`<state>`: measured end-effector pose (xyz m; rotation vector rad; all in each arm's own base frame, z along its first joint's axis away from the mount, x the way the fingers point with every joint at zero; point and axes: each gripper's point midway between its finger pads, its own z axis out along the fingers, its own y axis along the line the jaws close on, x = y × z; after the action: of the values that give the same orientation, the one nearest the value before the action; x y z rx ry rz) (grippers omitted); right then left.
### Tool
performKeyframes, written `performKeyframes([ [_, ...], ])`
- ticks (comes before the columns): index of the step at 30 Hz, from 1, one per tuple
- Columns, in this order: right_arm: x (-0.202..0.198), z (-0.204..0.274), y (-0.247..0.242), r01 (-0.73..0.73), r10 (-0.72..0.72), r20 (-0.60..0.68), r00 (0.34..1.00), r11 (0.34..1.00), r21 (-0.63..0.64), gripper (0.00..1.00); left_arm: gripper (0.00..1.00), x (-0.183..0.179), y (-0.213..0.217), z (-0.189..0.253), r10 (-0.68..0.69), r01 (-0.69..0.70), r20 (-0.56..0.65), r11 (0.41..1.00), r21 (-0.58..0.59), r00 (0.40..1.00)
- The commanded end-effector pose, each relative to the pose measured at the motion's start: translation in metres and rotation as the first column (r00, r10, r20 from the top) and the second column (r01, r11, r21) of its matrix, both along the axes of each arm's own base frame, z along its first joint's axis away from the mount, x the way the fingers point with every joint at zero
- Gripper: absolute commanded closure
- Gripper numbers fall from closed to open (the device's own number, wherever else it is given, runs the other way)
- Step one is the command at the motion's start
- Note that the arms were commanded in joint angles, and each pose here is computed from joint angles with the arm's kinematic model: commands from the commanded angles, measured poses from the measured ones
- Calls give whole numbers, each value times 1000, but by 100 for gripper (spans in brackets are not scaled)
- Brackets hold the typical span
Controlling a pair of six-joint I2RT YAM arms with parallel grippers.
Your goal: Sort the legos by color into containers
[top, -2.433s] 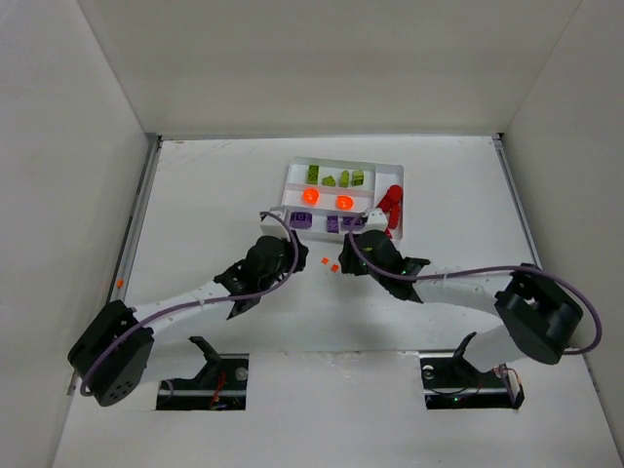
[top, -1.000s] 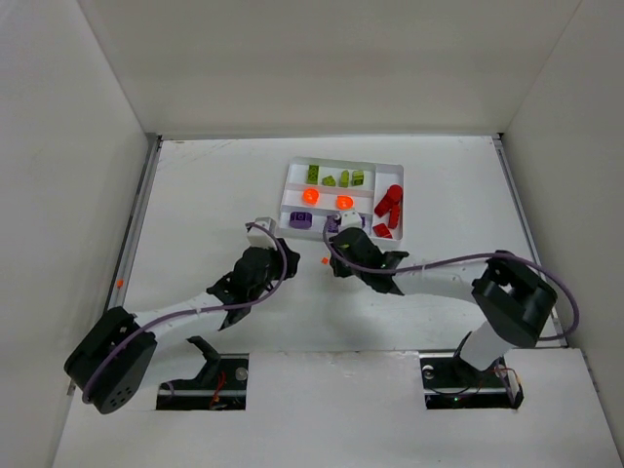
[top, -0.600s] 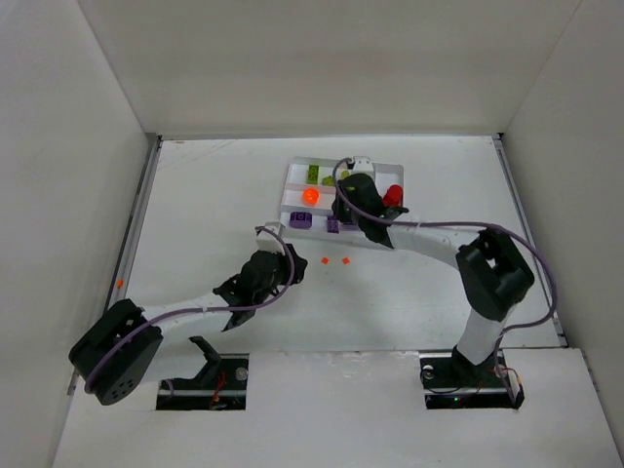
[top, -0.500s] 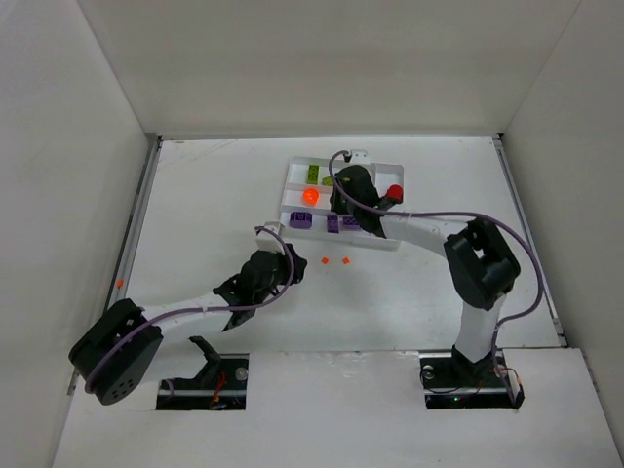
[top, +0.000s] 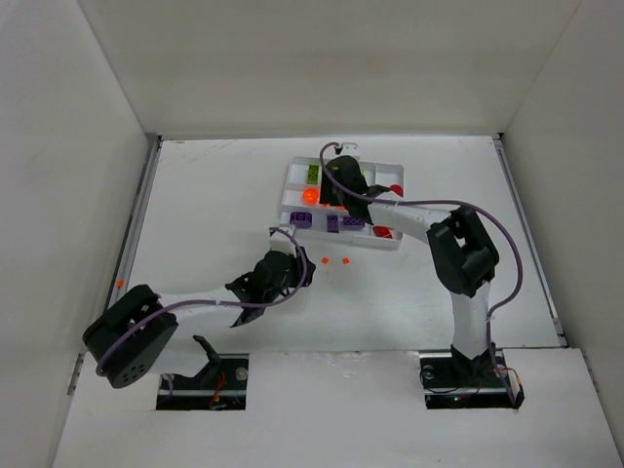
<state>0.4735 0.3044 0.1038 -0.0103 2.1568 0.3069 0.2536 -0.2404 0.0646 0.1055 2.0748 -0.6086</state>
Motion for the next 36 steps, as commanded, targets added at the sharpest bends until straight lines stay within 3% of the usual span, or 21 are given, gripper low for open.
performKeyframes([
  [1,-5,45,-5,2,-6,78,997,999,46,47,64,11,-15,22,-4,4,78,1000,1,997],
  [3,-19,50,-18,15,-20,92,996,998,53,48,63,11,-21,20,-22,19,79,999,31,997],
  [8,-70,46,-52,27,-40,119,992,994,102,64,61,11,-39,8,-60,56,42,994,98,997],
  [15,-119,32,-76,38,-53,99,994,988,150,62,62,23,-45,-14,-38,35,9,969,243,999],
  [28,-129,38,-80,19,-46,114,992,973,228,58,63,41,-55,-39,-70,70,-13,938,341,997],
  [36,-127,39,-84,31,-59,117,991,973,228,58,75,36,-61,-50,-102,111,-45,922,372,994],
])
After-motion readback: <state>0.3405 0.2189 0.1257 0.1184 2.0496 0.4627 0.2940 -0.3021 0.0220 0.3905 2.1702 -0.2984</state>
